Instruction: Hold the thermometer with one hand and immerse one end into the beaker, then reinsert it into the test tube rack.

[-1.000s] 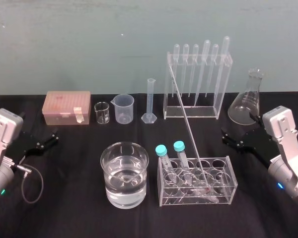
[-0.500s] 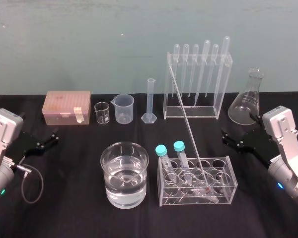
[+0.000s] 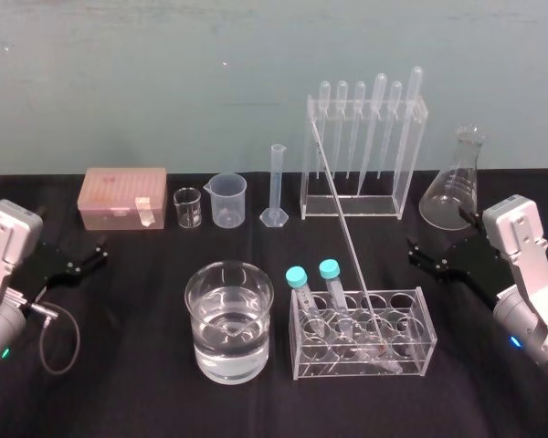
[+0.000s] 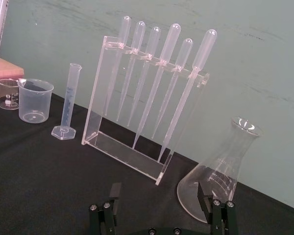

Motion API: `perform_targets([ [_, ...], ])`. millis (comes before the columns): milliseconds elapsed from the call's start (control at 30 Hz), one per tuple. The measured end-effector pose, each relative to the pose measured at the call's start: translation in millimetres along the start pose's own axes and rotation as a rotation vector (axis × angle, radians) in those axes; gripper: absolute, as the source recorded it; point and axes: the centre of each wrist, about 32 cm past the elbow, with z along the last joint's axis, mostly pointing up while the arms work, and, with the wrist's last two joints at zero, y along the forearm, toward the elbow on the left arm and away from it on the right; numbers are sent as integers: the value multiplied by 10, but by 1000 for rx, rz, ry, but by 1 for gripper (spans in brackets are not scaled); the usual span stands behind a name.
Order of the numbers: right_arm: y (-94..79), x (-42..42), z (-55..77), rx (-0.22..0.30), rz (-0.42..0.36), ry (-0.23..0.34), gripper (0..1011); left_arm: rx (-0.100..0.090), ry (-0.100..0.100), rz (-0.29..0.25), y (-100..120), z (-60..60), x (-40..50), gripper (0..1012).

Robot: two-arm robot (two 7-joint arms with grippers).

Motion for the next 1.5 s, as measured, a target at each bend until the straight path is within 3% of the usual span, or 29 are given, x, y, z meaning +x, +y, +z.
perform_targets([
  [333, 0, 4, 2, 0, 0, 0, 1003, 0, 0, 0, 0, 0, 0, 1008],
  [500, -38, 89, 74, 2, 37, 24, 1003, 0, 0, 0, 0, 0, 0, 1008],
  [600, -102, 178, 169, 0, 98, 96, 1003, 0, 0, 0, 0, 0, 0, 1008],
  [733, -203, 344, 391, -1, 220, 237, 1003, 0, 0, 0, 0, 0, 0, 1008],
  [967, -299, 484, 717, 36, 385, 400, 1003, 0, 0, 0, 0, 0, 0, 1008],
  [1167, -217, 448, 911, 58, 465, 432, 1003, 0, 0, 0, 0, 0, 0, 1008],
  [1500, 151, 226, 1235, 5, 485, 396, 1003, 0, 0, 0, 0, 0, 0, 1008],
])
